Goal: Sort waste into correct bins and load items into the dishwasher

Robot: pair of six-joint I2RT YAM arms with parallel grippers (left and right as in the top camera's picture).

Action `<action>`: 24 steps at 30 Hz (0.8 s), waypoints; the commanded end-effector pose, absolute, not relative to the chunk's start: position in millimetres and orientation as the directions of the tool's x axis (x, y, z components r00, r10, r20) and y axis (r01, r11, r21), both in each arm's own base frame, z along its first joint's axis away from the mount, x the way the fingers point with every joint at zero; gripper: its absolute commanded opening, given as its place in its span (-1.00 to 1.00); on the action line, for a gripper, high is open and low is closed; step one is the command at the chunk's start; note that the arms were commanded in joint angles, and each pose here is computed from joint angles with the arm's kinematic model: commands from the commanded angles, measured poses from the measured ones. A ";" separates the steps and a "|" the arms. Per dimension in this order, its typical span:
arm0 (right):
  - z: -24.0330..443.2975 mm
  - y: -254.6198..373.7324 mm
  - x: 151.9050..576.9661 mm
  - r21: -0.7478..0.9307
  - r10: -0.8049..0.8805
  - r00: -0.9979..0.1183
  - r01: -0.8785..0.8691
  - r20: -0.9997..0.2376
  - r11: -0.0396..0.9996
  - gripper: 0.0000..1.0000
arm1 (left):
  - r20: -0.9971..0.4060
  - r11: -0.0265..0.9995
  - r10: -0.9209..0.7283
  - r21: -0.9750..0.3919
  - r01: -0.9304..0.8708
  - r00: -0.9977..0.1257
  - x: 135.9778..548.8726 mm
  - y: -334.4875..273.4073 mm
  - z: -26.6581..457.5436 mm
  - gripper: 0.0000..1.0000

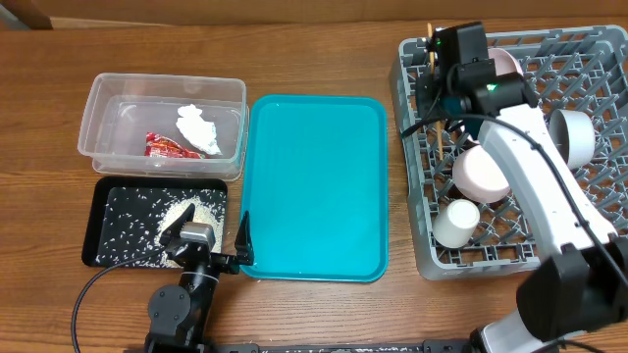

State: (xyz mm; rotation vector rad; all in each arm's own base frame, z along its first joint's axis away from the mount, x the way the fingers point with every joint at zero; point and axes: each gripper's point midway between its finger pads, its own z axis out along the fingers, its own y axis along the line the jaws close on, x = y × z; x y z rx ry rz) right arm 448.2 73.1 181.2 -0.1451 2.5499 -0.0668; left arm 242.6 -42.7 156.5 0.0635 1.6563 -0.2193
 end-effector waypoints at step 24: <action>379.3 143.4 253.6 0.195 -0.118 -0.573 -0.454 -0.811 0.869 1.00 | -0.993 0.979 -0.080 -0.096 0.181 -0.091 242.3 -43.4 156.4 1.00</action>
